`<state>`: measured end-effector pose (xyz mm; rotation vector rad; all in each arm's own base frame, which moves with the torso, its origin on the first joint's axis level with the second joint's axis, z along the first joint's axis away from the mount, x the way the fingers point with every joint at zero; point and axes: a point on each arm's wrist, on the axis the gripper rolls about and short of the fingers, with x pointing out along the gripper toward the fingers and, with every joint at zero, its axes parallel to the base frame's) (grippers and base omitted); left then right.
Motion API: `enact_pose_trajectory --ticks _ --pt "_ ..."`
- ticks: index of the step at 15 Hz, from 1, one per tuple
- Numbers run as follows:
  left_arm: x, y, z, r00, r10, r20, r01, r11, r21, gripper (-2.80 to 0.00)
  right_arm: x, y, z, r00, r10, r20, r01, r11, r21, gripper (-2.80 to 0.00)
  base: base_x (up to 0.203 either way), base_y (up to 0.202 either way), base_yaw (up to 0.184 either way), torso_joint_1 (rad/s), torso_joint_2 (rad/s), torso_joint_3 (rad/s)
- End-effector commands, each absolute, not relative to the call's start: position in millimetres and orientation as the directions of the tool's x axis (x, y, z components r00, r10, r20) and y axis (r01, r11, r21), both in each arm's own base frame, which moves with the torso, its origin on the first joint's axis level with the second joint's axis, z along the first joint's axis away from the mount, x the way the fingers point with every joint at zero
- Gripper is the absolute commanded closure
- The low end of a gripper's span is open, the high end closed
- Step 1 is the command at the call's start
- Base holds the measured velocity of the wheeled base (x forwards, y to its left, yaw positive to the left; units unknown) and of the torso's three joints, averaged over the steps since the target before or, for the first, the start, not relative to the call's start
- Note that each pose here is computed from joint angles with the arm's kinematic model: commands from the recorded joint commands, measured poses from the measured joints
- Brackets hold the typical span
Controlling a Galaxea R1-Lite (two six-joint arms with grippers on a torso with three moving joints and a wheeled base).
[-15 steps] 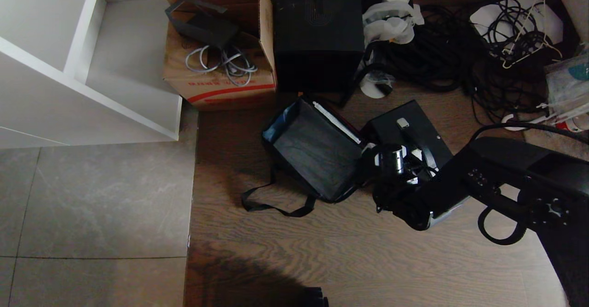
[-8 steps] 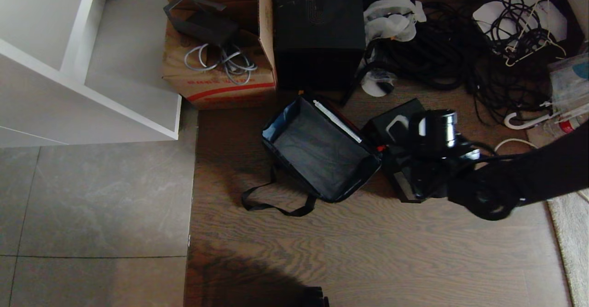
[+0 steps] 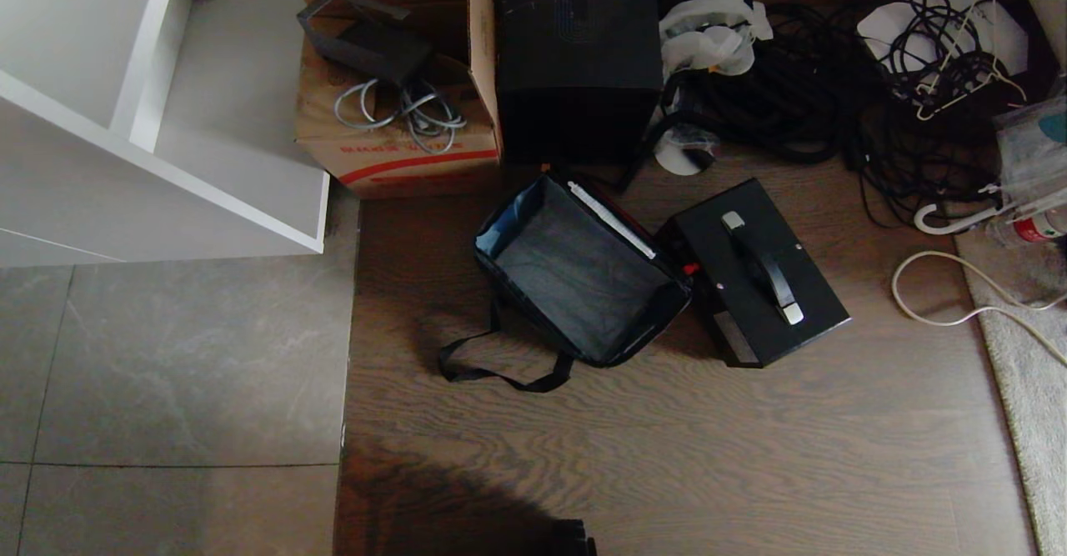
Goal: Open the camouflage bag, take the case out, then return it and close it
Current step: Grip the handle again
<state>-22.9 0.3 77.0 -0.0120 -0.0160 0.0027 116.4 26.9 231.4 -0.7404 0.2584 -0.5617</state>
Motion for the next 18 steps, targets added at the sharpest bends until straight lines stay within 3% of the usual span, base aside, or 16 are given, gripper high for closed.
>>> enact_pose_trajectory --ticks 1,4,7,10,13,18 --pt "-22.4 0.3 75.3 1.0 0.003 0.01 -0.003 1.0 -0.012 0.0 44.6 -5.4 200.8 0.812 -0.581 0.05 0.526 0.693 -0.492 0.0 0.0 0.0 0.0 0.0 0.0 0.0" --pt "-22.3 0.3 75.4 1.0 0.003 0.009 -0.003 1.0 -0.012 0.0 25.2 -6.2 136.0 0.952 -0.292 -0.086 0.275 0.946 -0.171 0.0 0.0 0.0 0.0 0.0 0.0 0.0" --pt "-22.3 0.3 75.4 1.0 0.003 0.009 -0.003 1.0 -0.012 0.0 2.0 -2.3 98.7 0.99 -0.073 -0.119 0.077 0.997 0.023 0.0 0.0 0.0 0.0 0.0 0.0 0.0" --pt "-22.3 0.3 75.4 1.0 0.003 0.009 -0.003 1.0 -0.012 0.0 -8.2 -0.5 85.0 0.993 0.001 -0.117 0.007 0.998 0.067 0.0 0.0 0.0 0.0 0.0 0.0 0.0" --pt "-22.3 0.3 75.4 1.0 0.003 0.009 -0.003 1.0 -0.014 0.0 -22.4 -0.3 79.6 1.0 0.007 0.018 -0.008 0.999 0.037 0.0 0.0 0.0 0.0 0.0 0.0 0.0" --pt "-22.3 0.3 75.4 1.0 0.003 0.009 -0.003 1.0 -0.012 0.0 -24.6 0.0 75.4 0.999 0.018 -0.043 -0.017 1.0 0.003 0.0 0.0 0.0 0.0 0.0 0.0 0.0"
